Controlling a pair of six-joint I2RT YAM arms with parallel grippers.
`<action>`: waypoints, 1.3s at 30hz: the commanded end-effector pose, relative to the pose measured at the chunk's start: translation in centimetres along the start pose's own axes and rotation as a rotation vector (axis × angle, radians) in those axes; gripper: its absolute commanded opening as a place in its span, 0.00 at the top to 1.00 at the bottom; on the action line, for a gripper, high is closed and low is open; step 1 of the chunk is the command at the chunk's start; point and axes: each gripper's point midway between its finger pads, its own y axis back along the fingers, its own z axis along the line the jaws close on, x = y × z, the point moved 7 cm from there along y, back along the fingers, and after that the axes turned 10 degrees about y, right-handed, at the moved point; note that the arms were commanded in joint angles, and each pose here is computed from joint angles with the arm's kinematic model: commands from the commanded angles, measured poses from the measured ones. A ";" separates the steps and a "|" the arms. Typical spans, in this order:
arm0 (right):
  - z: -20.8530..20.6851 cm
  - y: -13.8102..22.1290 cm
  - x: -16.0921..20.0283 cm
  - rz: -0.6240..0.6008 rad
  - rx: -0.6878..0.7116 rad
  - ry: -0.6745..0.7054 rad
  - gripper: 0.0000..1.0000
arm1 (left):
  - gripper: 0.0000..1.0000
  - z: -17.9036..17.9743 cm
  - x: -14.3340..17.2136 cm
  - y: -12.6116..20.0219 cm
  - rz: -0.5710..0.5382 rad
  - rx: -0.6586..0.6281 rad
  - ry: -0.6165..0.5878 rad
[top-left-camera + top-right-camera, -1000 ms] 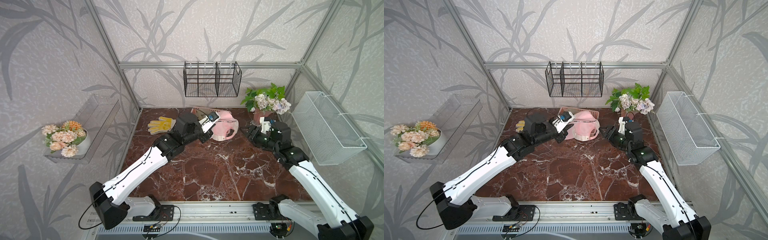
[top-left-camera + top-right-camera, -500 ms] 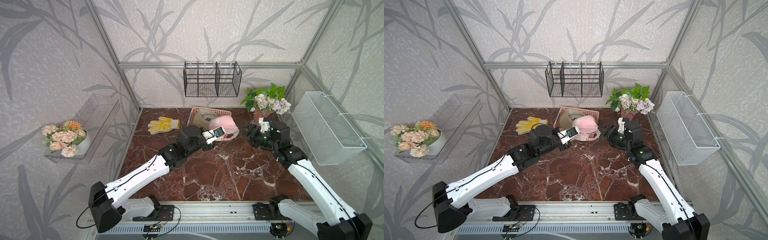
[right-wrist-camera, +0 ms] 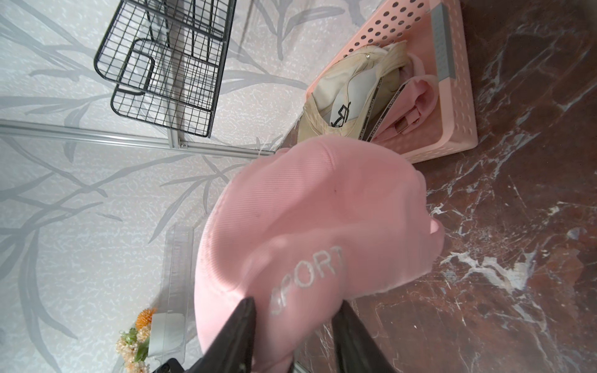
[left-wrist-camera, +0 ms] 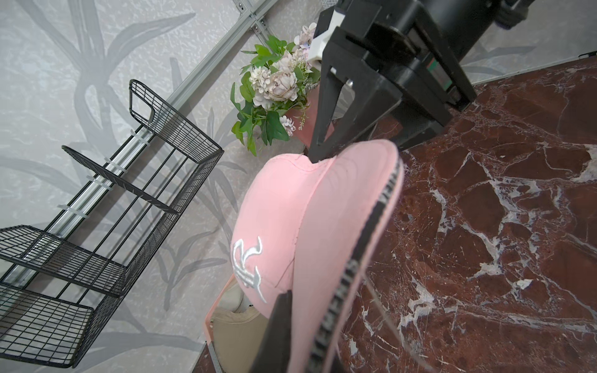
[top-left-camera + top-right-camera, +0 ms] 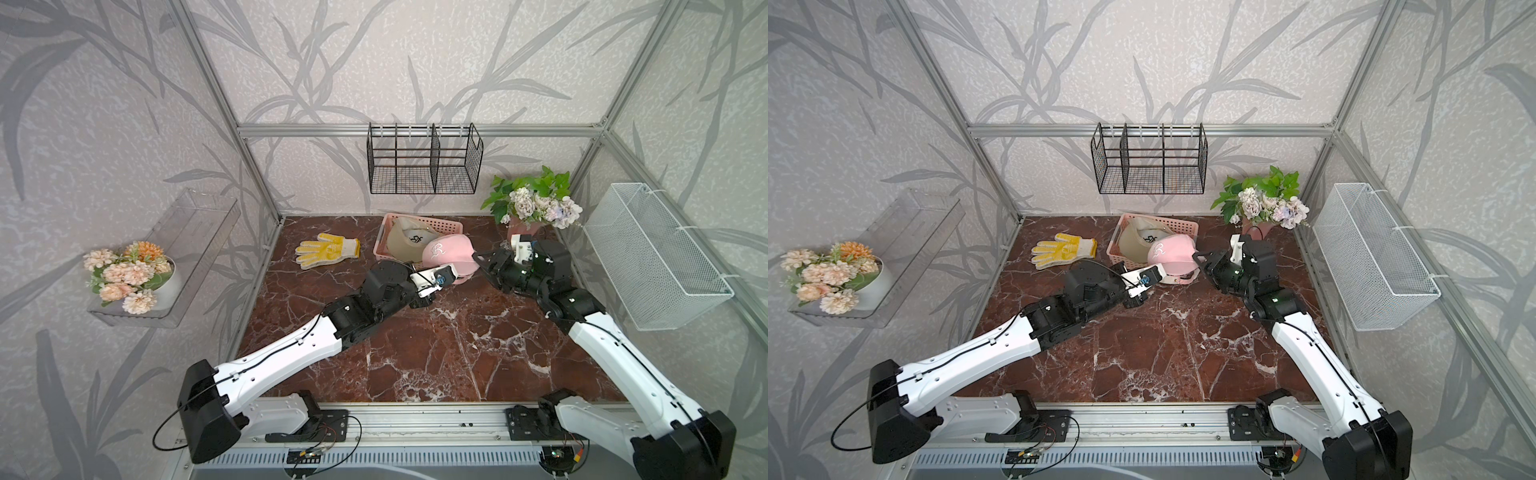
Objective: Turn the baseball cap inside out
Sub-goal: Turn over the baseball cap, then place the baseball cap at the center of the board.
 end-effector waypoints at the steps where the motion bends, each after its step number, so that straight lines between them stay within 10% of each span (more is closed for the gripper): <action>1: 0.3 -0.4 0.1 0.002 -0.037 0.010 0.70 | 1.00 0.3 -1.5 0.7 -0.073 -0.048 -0.027; 8: -0.1 -0.5 0.1 -0.009 -0.014 0.029 1.00 | 0.73 0.0 -2.2 1.8 -0.116 -0.016 -0.007; 15: 2.0 -1.5 1.4 0.013 -0.120 0.236 1.00 | 0.14 0.0 -3.2 6.6 -0.246 0.058 0.154; 29: 7.2 -8.4 9.6 0.227 -0.335 0.564 1.00 | 0.14 6.4 -2.2 12.5 -0.295 -0.436 0.731; 39: 10.2 -16.3 15.3 0.351 -0.452 0.636 1.00 | 0.14 7.4 0.5 16.8 -0.363 -0.592 0.877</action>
